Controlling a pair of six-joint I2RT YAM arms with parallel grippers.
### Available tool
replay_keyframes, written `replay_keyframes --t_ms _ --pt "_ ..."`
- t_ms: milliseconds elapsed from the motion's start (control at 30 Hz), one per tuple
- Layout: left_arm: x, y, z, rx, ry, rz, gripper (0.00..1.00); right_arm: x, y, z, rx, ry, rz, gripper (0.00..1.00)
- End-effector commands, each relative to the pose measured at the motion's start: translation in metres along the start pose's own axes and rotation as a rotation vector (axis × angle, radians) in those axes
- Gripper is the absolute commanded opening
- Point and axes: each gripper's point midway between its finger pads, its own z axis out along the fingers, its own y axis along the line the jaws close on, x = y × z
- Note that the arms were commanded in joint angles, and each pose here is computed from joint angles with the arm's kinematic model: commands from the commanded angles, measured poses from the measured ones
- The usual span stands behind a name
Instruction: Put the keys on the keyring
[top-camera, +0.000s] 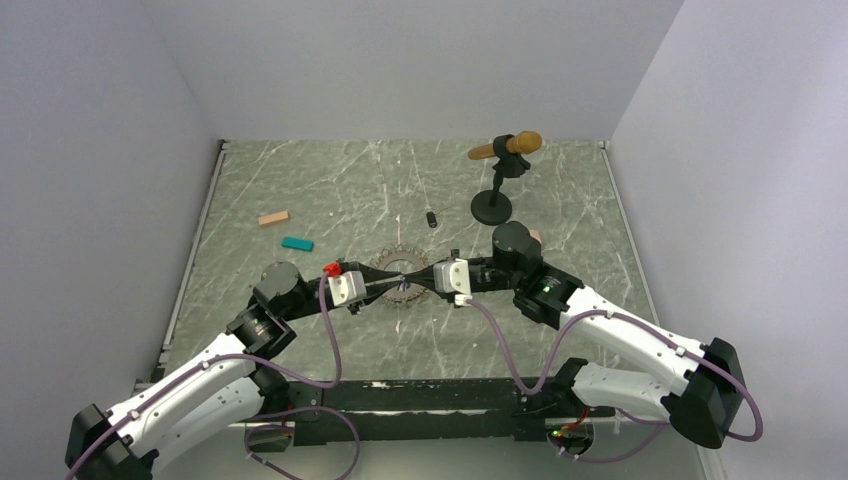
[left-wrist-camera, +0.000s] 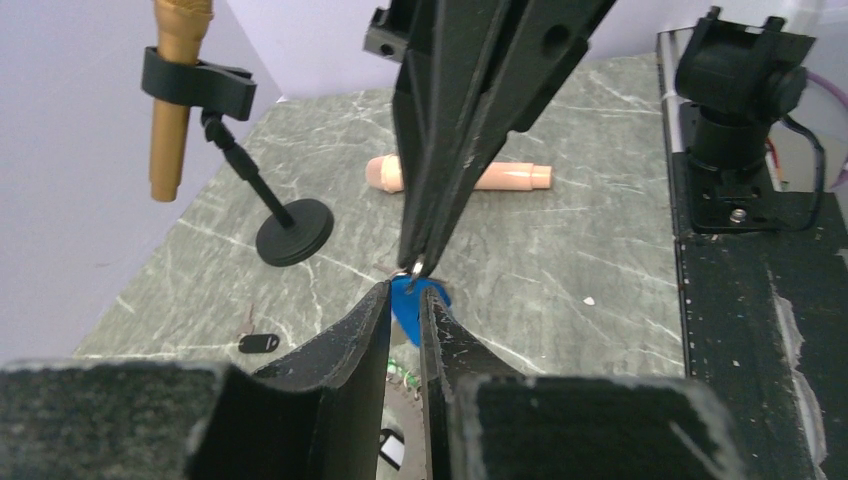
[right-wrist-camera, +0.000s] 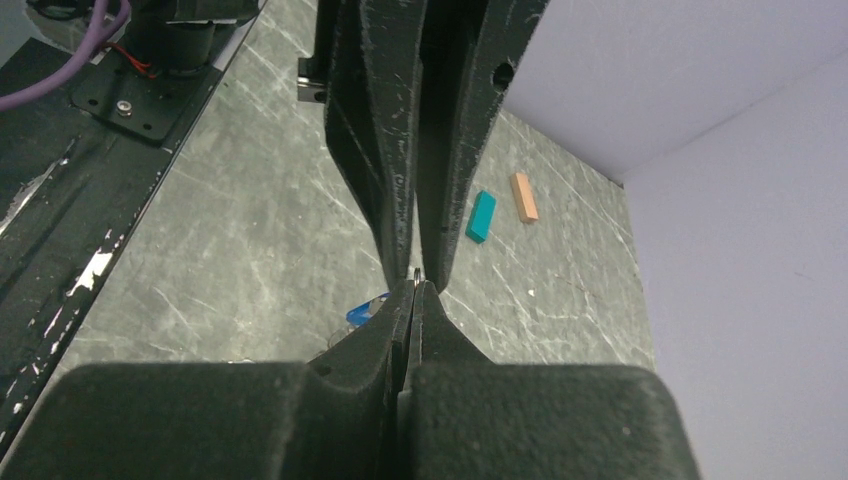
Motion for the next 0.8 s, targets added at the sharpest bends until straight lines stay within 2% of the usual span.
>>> replay_keyframes --t_ms 0,133,300,500,567,633,767 --pt "-0.023 -0.007 0.002 0.054 -0.072 0.036 0.22 -0.014 -0.014 0.002 0.041 -0.032 -0.022 0.0" --pt "-0.023 -0.007 0.002 0.054 -0.071 0.04 0.2 -0.014 -0.015 0.003 0.044 -0.033 -0.02 0.0" --pt "-0.021 -0.005 0.002 0.047 -0.058 0.039 0.0 -0.015 -0.016 0.003 0.043 -0.035 -0.015 0.0" --pt "-0.014 0.0 0.003 0.022 -0.008 0.015 0.0 -0.013 -0.014 0.001 0.032 -0.018 -0.014 0.0" --pt "-0.01 0.007 0.003 -0.011 0.025 -0.002 0.0 -0.008 -0.01 0.001 0.014 0.005 -0.009 0.14" --pt "-0.006 0.011 0.002 -0.03 0.073 -0.021 0.0 -0.005 -0.009 0.0 0.008 0.028 0.003 0.24" --pt "0.004 0.02 0.002 -0.064 0.173 -0.069 0.0 0.002 -0.01 -0.001 -0.007 0.09 0.038 0.27"
